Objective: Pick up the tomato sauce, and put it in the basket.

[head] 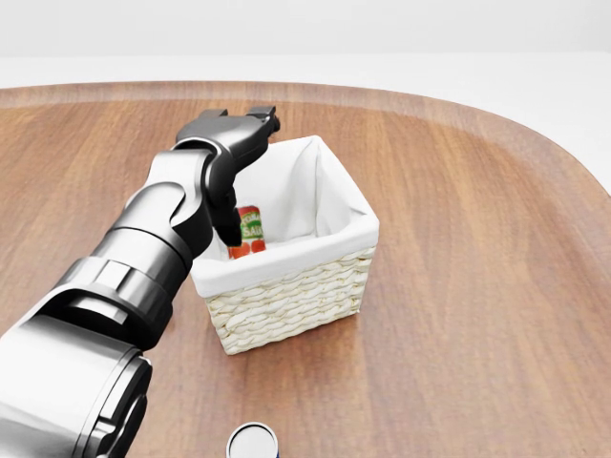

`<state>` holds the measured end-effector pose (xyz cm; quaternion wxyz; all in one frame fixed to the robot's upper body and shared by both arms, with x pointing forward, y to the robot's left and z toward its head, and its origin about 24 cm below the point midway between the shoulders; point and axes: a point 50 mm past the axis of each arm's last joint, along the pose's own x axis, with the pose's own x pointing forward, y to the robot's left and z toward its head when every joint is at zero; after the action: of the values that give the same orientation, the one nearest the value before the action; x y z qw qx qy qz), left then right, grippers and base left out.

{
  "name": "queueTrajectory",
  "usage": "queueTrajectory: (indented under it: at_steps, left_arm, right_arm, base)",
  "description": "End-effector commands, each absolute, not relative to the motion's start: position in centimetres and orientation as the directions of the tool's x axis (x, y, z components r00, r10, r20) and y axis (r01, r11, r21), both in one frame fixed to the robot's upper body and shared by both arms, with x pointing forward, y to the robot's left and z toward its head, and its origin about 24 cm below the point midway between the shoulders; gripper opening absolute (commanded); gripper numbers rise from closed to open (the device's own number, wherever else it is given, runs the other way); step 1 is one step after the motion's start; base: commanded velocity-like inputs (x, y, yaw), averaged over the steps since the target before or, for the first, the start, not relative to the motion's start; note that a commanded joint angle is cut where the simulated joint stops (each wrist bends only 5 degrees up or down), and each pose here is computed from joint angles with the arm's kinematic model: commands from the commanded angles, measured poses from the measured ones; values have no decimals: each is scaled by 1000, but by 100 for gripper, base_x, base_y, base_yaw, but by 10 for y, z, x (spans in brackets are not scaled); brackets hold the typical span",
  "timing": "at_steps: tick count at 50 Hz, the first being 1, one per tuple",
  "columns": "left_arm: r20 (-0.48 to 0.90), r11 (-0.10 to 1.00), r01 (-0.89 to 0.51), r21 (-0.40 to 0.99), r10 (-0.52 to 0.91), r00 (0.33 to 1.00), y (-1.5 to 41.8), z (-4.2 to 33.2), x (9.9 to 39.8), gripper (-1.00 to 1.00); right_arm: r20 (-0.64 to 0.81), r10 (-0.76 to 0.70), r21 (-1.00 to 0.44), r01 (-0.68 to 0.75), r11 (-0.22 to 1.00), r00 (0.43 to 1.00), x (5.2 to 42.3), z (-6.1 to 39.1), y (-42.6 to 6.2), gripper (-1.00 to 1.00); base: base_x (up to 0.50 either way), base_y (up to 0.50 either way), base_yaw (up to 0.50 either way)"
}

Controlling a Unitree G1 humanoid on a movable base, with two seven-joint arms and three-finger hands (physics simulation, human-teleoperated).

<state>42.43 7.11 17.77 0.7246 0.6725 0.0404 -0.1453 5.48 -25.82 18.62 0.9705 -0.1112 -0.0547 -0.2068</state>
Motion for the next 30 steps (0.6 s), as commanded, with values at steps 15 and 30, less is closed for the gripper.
queueTrajectory:
  at_steps: [15,30]
  left_arm:
    - [-276,28,282,959,-137,951,75,172,424,100]
    - [-282,23,288,957,-138,949,75,171,424,100]
  right_arm:
    - [164,-387,-196,414,889,907,57,187,-258,100]
    - [165,-386,-188,413,891,908,56,187,-258,100]
  base:
    - [0,0,0]
    - [0,0,0]
